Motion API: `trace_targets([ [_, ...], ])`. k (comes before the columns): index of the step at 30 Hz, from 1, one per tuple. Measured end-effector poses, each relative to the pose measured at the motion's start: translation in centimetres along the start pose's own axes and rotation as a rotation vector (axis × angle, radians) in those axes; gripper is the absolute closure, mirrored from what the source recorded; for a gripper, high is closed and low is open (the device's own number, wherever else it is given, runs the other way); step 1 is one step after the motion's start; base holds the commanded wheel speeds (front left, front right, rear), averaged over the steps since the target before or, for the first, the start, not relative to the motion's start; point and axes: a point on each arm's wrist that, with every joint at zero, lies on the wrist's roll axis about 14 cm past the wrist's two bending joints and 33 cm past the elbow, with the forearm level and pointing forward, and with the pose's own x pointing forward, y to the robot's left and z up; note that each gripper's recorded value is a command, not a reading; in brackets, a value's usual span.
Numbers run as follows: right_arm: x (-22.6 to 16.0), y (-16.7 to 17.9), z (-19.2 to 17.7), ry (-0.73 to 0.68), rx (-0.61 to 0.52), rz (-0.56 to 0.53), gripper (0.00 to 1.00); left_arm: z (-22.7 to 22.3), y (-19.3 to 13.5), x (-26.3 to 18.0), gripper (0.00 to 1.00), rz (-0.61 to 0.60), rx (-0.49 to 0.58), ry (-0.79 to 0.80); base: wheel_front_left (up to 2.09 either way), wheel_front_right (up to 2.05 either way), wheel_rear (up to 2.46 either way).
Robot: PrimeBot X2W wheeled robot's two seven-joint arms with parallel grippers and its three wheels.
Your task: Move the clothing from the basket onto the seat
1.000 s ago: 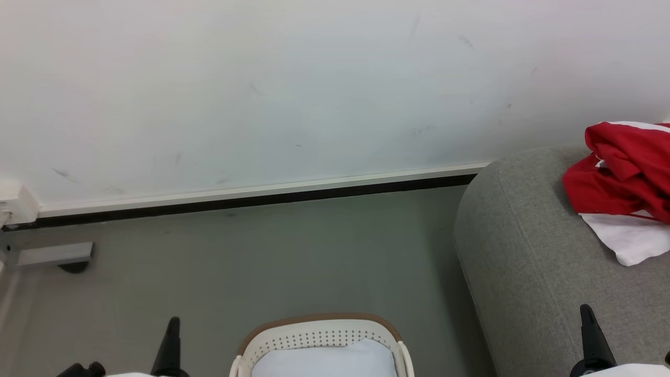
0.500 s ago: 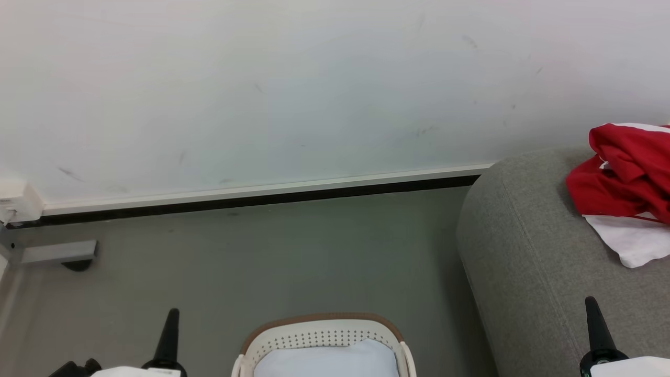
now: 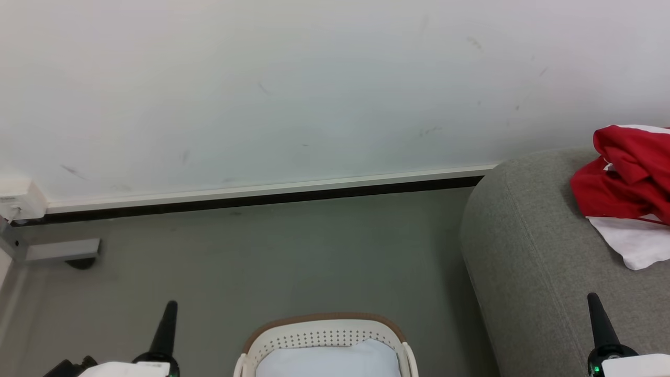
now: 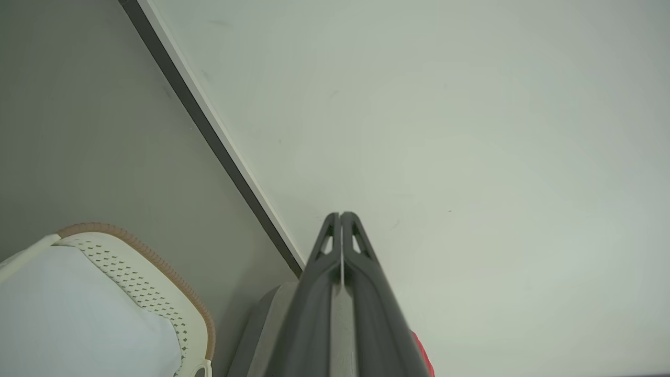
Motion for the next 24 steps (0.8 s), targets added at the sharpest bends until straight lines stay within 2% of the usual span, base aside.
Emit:
trace_targets([
  [24,0.7,1.5,0.3,0.010,0.187,0.051,1.00,0.9,-1.1,0.3,1.00,-0.050,-0.191,-0.008,0.00,0.00,0.00],
])
